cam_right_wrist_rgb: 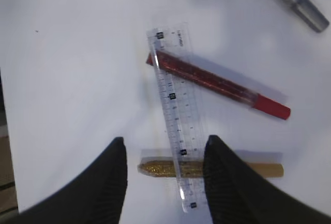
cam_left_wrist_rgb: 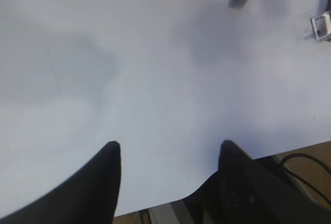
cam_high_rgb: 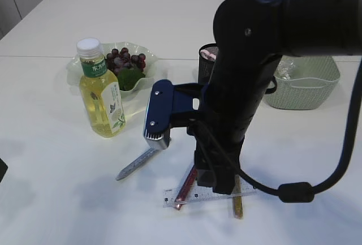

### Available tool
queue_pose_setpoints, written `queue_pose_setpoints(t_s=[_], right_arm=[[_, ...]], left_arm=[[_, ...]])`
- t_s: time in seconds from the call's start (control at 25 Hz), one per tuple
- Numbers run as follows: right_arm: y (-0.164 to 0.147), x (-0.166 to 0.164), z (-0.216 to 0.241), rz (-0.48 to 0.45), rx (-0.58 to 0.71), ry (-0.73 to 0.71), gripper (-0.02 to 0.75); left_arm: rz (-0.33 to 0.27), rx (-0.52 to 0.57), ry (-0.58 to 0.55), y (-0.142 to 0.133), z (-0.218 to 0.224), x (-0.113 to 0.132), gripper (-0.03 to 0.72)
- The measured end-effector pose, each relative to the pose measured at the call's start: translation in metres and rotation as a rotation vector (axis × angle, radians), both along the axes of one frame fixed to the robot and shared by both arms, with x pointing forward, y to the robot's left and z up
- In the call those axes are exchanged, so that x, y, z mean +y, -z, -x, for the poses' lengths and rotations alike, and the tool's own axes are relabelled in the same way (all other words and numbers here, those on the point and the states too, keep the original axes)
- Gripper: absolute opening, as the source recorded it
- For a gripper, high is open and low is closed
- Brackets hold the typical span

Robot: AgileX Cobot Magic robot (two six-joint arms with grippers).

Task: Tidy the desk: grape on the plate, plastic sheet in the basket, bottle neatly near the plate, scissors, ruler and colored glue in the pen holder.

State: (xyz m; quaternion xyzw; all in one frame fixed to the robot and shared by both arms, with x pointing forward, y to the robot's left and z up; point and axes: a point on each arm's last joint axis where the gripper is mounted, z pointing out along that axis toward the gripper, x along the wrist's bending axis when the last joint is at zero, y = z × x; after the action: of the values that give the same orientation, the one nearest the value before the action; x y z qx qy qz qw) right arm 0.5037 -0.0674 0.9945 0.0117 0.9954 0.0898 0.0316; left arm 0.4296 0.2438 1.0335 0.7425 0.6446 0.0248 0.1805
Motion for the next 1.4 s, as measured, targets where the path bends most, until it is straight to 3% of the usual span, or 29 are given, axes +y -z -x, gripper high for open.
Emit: queue_pose_setpoints(t_s=[0.24,0.52,0.84,1.4], right_arm=[[0.035,0.007,-0.005,0.045,0.075,-0.024,0.419],[0.053,0.009,-0.013,0.07,0.053,-0.037,0.49],[0.055,0.009,-0.019,0.086,-0.013,-0.071,0.494],[0.079,0.01,-0.02,0.124,0.035,-0.082,0.494]], left_arm=[[0.0,0.0,0.002,0.0,0.0,0.0,0.435],[-0.001,-0.002,0.003,0.0,0.0,0.0,0.434],[0.0,-0.005,0.003,0.0,0.0,0.0,0.434],[0.0,-0.015,0.003,0.0,-0.001,0.0,0.433]])
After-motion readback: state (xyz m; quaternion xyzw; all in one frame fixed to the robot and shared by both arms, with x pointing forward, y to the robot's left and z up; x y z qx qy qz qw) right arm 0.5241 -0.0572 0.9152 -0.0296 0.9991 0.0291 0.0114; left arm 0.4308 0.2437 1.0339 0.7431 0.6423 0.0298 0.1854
